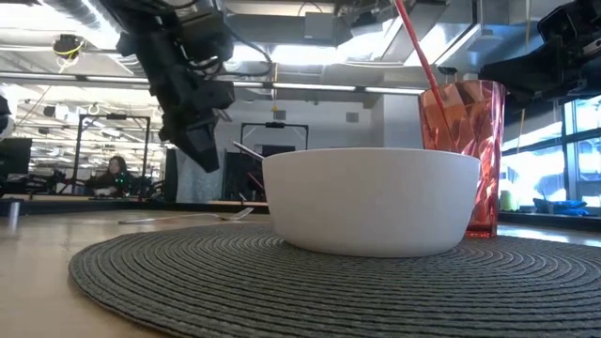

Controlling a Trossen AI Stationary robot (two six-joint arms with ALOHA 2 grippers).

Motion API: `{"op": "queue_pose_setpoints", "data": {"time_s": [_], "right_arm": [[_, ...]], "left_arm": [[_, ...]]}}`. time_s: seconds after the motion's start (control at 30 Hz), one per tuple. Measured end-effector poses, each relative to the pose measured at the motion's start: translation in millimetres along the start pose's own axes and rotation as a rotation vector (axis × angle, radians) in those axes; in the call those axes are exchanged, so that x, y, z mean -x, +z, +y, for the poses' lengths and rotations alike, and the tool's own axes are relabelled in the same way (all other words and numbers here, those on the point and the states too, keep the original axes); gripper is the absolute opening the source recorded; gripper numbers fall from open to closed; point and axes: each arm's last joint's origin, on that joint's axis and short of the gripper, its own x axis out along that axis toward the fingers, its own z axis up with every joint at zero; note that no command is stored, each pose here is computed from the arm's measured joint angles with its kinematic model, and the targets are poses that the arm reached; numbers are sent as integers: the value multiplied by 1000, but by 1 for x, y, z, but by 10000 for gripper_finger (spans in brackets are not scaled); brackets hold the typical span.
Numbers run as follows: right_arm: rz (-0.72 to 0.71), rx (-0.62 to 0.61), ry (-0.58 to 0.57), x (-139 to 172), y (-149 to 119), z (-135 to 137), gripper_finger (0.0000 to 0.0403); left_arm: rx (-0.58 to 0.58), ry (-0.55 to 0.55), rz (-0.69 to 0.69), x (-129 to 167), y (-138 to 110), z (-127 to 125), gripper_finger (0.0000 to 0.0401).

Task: Pick & Place Utensil
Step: Put the silver fork into the white bowl on the gray placemat

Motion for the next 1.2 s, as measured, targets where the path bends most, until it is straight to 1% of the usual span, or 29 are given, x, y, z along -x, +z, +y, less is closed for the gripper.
{"op": "queue_pose_setpoints", "data": {"time_s": [0.2, 0.37, 0.43, 0.57, 0.73, 0.9, 1.1, 1.2], "right_arm": [[0, 0, 0, 0, 0, 0, 23], [2, 1, 0, 0, 0, 0, 23], [4, 1, 0, 0, 0, 0, 23], [5, 1, 0, 0, 0, 0, 23], [4, 2, 0, 0, 0, 0, 23], [4, 4, 0, 0, 0, 0, 23], [5, 3, 0, 0, 0, 0, 23], [5, 4, 0, 0, -1, 0, 23]], "left_arm": [[66, 5, 40, -7, 0, 1, 148], [79, 6, 102, -14, -3, 4, 172], [67, 13, 117, -20, -4, 4, 173], [7, 20, 145, -30, -6, 3, 171], [-10, -3, 192, -43, -9, 2, 170], [-16, 3, 213, -57, -12, 1, 169], [-35, 34, 245, -72, -15, 0, 158], [-42, 61, 251, -75, -17, 0, 143]]}}
